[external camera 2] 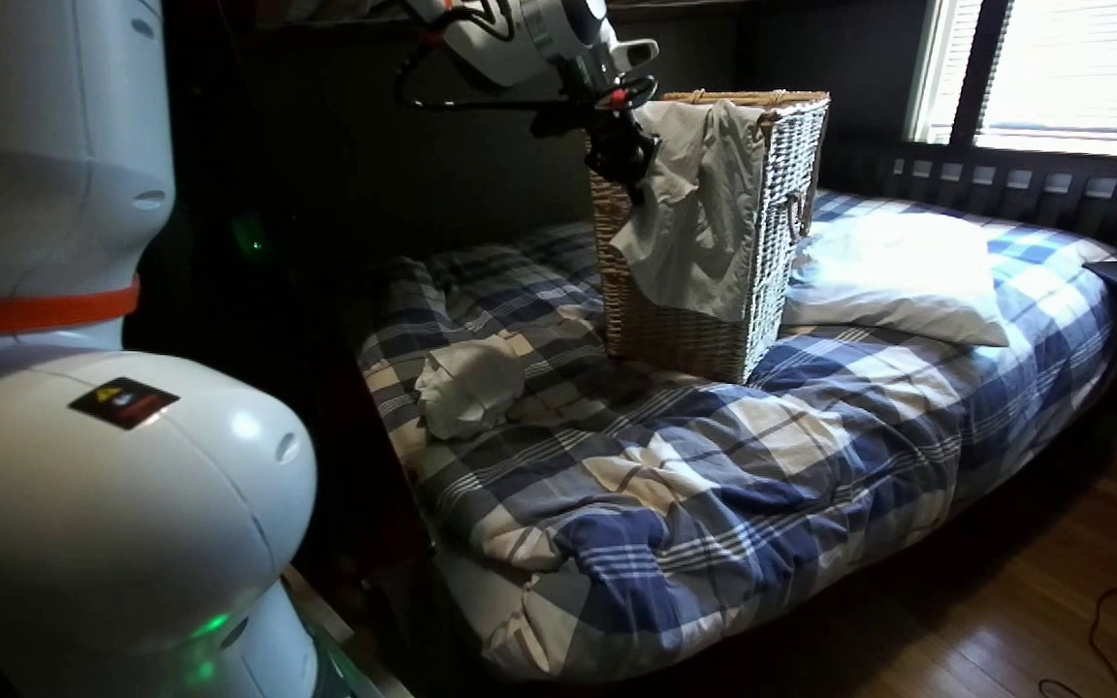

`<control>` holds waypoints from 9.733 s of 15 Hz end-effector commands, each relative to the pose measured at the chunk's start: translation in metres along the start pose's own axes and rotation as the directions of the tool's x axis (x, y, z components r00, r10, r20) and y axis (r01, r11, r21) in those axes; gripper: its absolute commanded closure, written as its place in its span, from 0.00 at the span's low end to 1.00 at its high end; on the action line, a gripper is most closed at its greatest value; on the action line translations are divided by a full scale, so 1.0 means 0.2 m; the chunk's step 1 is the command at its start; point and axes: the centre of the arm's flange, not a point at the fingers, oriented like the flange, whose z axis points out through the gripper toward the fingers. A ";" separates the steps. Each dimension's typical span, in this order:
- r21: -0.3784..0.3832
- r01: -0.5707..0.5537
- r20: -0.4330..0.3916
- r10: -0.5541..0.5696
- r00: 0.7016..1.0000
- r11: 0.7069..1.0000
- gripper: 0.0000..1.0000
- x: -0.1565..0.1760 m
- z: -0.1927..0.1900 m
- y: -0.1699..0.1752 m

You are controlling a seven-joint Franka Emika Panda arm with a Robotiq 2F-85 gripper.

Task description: Put the white pillowcase in the basket

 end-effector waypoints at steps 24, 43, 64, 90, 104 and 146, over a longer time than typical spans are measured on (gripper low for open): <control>-0.129 -0.054 -0.243 0.021 0.970 0.990 1.00 0.23 -0.60 0.21; 0.015 -0.320 -0.910 0.146 0.389 0.947 1.00 1.11 -0.93 0.08; -0.264 -0.234 -0.784 -0.066 0.617 0.936 0.00 0.96 -0.64 -0.03; -0.038 0.190 -0.202 -0.194 0.960 0.981 0.00 0.64 -0.45 -0.08; -0.025 0.274 0.033 -0.273 0.962 0.962 0.00 0.43 -0.16 0.10; -0.213 0.210 -0.506 -0.292 0.812 0.954 0.60 0.73 -0.40 0.29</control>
